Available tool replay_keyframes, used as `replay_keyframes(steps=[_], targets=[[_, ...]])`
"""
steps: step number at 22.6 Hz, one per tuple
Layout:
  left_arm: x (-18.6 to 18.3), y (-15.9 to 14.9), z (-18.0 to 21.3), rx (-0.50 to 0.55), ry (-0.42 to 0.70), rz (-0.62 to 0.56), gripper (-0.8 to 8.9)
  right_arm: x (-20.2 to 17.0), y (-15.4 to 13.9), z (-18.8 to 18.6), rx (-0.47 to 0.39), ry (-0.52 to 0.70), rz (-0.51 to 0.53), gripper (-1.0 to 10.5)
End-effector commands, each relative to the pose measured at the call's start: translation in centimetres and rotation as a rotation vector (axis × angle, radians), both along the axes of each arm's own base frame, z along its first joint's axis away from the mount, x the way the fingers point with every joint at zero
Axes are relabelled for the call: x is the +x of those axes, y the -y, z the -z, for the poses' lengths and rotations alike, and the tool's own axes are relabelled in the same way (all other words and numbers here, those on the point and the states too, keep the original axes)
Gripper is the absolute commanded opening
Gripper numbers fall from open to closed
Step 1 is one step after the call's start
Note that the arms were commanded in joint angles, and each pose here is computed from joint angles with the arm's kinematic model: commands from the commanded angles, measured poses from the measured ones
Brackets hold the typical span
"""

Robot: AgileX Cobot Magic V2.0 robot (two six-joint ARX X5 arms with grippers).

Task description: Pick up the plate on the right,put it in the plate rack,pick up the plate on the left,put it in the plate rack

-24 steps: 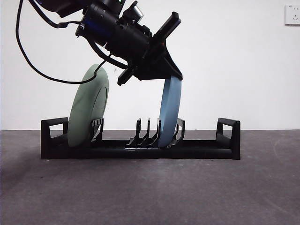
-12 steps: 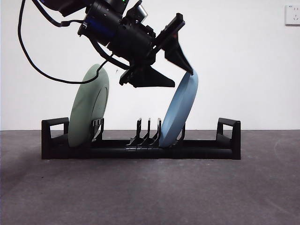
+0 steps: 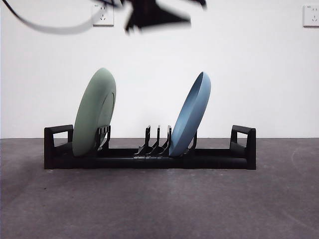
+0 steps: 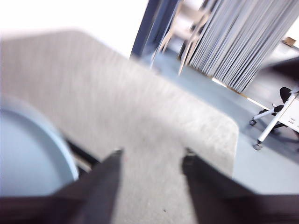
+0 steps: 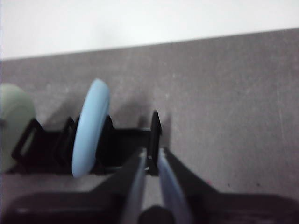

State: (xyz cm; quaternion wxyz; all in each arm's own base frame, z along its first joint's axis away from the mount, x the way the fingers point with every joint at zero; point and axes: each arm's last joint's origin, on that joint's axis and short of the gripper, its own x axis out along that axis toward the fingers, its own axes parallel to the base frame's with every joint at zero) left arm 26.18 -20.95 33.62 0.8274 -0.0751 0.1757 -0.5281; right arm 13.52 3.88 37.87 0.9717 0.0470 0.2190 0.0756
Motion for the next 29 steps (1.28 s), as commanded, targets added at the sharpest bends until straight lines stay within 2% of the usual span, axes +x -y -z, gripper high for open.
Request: replay_keyframes(steps=[1,5,10,12,16,24,29], targets=[[-1.6,-1.5,-1.6,0.068,0.111,-0.011,-0.08,0.0,0.0,0.2,-0.028,-0.011,-0.011,-0.1],[-4.6,-4.4,-3.7,0.221,0.201,-0.154,-0.08,0.0,0.0,0.2,-0.061,-0.006,-0.026,-0.1],[-7.8,-8.0,-5.2,0.379,0.242,-0.346,-0.08,0.0,0.0,0.1,-0.092,0.017,-0.043,-0.1],[-9.0,-9.6,-5.2,0.422,0.225,-0.362,-0.08,-0.2,0.0,0.4,-0.086,0.049,-0.044,-0.1],[-11.2,-11.7,-2.3,0.421,0.242,-0.436,-0.08,-0.9,-0.1,2.7,-0.059,0.136,-0.064,-0.1],[-14.7,-14.3,4.9,0.392,0.224,-0.588,-0.08,-1.9,-0.5,9.1,-0.062,0.117,-0.121,-0.1],[-16.4,-15.4,6.1,0.348,0.254,-0.642,-0.08,-2.2,-0.5,11.2,-0.033,0.085,-0.110,-0.1]])
